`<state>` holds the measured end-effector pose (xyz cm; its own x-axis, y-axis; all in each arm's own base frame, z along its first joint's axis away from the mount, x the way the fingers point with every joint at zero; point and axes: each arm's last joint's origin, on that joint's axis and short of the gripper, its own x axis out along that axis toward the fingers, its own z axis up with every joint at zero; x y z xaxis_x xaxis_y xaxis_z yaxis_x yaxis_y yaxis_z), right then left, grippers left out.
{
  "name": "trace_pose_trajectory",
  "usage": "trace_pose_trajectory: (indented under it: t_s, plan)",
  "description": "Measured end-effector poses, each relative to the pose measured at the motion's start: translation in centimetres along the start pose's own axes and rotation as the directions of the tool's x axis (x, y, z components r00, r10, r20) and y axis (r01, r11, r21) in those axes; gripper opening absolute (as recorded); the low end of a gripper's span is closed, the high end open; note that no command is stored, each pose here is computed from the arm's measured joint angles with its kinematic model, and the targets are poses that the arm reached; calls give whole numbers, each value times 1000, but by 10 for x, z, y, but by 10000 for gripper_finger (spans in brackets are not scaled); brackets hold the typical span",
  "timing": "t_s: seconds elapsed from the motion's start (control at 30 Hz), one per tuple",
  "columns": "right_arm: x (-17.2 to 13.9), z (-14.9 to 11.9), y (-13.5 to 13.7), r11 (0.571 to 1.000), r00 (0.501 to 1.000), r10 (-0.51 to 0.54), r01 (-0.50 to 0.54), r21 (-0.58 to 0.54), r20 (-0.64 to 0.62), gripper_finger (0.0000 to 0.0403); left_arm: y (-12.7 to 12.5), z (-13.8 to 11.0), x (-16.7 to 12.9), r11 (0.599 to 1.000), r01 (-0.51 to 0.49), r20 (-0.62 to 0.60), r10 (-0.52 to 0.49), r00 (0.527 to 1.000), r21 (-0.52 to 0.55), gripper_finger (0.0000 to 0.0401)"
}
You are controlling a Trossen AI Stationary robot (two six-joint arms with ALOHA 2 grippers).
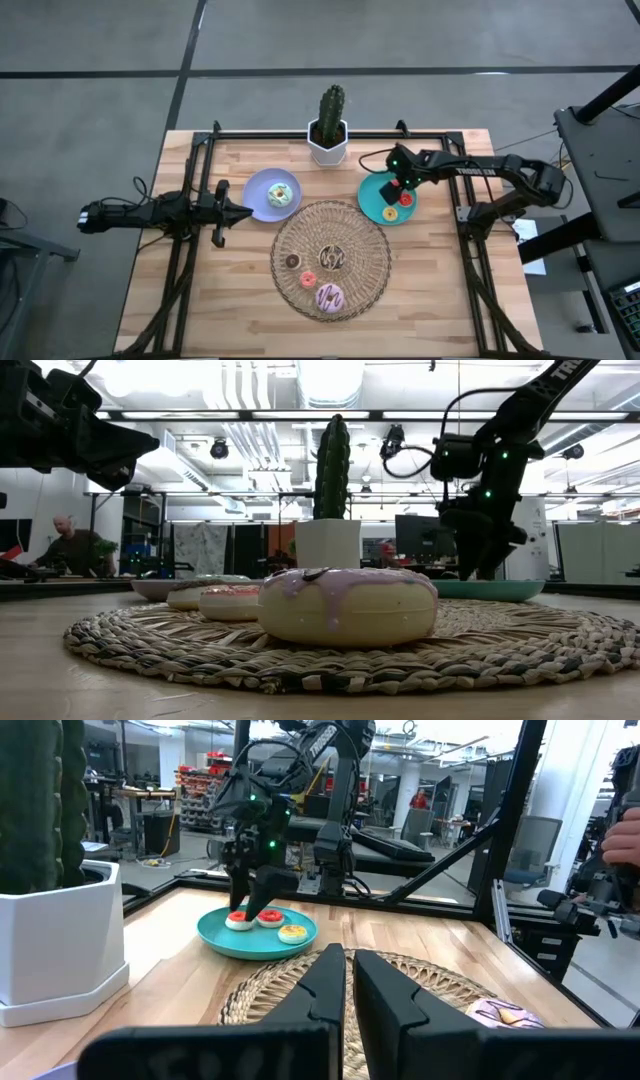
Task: Pick & Place donuts
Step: Put the large black donut on the purple plate
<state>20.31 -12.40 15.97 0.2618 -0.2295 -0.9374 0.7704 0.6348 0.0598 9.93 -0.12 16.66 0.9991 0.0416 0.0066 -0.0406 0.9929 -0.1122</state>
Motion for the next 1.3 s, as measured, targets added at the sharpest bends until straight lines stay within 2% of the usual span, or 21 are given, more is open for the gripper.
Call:
trace_pose_trajectory:
  t_s: [0.33, 0.6, 0.87, 1.1, 1.3]
  plan:
    - [-43, 7, 9, 996, 979, 86, -80, -38, 184, 280, 0, 0, 0, 1000, 0, 0, 0, 1000, 0, 0]
    - [-84, -4, 24, 968, 923, 208, -146, -204, 324, 265, 0, 0, 0, 1000, 0, -1, 0, 1000, 0, 0]
    - [-112, -22, 38, 904, 863, 340, -192, -381, 373, 244, 0, 0, 0, 1000, 0, -1, 0, 1000, 0, 0]
    - [-127, -35, 47, 861, 822, 423, -233, -453, 381, 227, 0, 0, 0, 1000, 0, -1, 0, 1000, 0, 0]
    - [-129, -42, 55, 831, 814, 459, -252, -496, 356, 223, 0, 0, 0, 1000, 0, -1, 0, 1000, 0, 0]
